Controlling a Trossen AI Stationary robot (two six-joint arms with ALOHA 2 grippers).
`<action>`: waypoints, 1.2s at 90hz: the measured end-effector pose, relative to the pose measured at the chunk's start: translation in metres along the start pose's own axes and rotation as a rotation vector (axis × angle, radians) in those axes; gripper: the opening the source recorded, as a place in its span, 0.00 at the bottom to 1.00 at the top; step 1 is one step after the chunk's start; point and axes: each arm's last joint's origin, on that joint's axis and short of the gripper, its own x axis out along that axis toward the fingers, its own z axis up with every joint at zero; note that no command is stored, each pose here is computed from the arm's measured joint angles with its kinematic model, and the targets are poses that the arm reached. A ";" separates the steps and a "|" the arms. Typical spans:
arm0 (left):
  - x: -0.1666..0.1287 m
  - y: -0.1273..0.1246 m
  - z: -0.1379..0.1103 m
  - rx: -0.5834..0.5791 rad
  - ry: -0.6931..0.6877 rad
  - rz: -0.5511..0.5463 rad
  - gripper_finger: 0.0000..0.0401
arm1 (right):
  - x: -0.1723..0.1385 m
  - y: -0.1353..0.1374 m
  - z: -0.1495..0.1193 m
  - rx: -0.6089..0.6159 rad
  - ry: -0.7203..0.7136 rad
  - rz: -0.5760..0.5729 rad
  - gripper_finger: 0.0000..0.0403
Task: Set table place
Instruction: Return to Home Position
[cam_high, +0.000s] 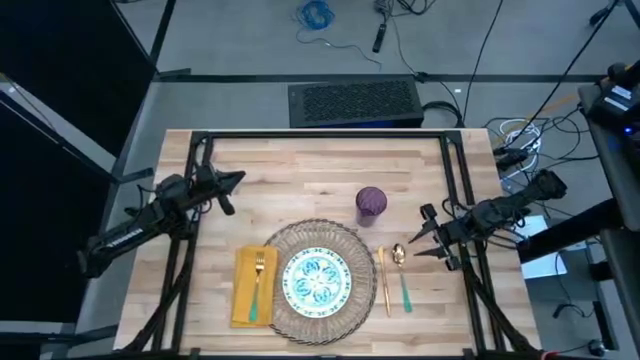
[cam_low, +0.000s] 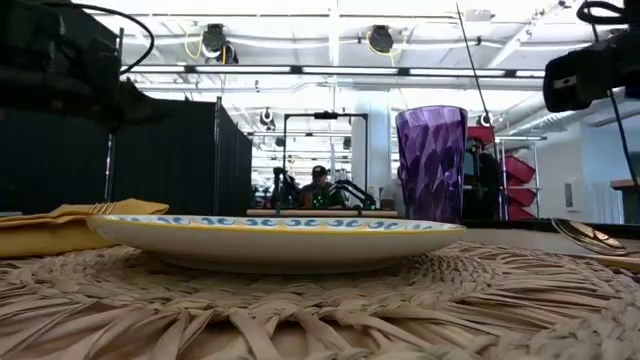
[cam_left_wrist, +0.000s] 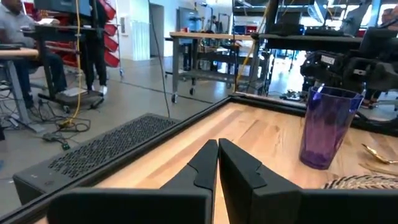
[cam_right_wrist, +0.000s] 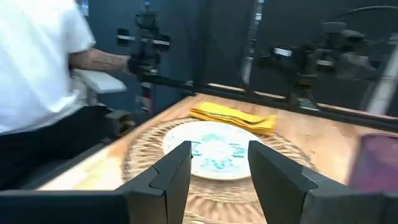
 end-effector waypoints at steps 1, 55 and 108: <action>0.000 0.000 0.000 0.000 0.000 0.000 0.00 | 0.000 -0.001 0.000 0.000 0.003 -0.010 0.36; 0.000 -0.001 0.001 -0.001 -0.005 -0.028 0.00 | 0.001 -0.034 -0.010 0.047 0.098 -0.230 0.36; 0.000 -0.001 0.000 0.000 -0.004 -0.027 0.00 | 0.001 -0.034 -0.009 0.102 0.090 -0.235 0.36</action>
